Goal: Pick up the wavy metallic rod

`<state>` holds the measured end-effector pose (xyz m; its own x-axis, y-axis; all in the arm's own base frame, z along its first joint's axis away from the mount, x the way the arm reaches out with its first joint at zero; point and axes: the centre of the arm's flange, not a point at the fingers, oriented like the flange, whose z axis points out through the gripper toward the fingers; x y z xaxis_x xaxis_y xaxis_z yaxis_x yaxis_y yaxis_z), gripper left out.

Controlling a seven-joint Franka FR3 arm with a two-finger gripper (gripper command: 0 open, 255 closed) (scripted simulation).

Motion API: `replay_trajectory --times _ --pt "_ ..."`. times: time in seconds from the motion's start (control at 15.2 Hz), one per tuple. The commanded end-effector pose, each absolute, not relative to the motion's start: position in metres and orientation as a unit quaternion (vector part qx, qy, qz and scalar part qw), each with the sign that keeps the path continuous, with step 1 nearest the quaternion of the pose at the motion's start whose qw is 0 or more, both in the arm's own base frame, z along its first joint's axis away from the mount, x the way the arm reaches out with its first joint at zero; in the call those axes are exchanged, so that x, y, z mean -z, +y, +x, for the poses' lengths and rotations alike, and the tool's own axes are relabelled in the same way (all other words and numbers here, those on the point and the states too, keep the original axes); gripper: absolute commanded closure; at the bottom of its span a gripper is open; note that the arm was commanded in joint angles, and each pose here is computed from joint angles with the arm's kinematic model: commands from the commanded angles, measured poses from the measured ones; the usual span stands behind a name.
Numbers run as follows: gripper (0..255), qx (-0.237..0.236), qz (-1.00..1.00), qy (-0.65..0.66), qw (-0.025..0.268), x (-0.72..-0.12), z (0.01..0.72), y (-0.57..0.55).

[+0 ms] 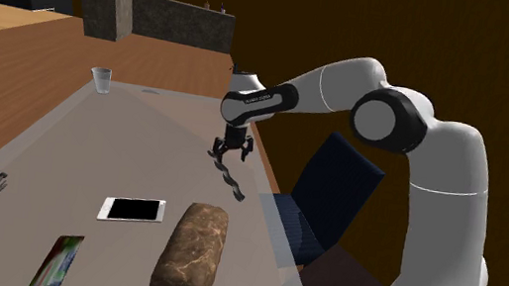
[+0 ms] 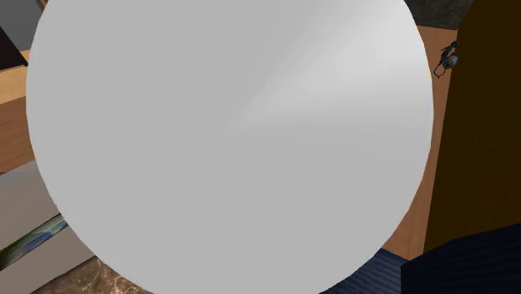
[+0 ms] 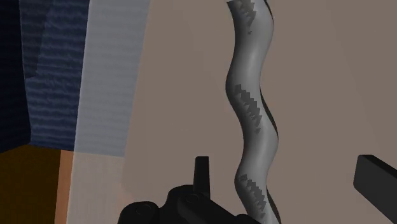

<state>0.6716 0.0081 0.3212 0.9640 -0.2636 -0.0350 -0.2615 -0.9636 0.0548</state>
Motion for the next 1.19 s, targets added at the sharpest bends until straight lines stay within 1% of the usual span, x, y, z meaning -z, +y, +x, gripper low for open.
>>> replay_trajectory --times 0.0,0.13,0.59,0.79,0.86,1.12 --pt "0 0.022 0.990 -0.138 0.029 -0.304 0.693 0.001" --pt "0 0.023 0.989 -0.143 0.033 -0.288 0.713 -0.003" --pt "0 0.023 0.989 -0.143 0.033 -0.251 0.713 -0.003" --pt "0 0.023 0.989 -0.143 0.033 -0.248 0.713 -0.003" --pt "255 0.023 0.989 -0.143 0.033 -0.247 0.713 -0.003" --pt "255 0.023 0.989 -0.143 0.033 -0.247 0.713 -0.003"
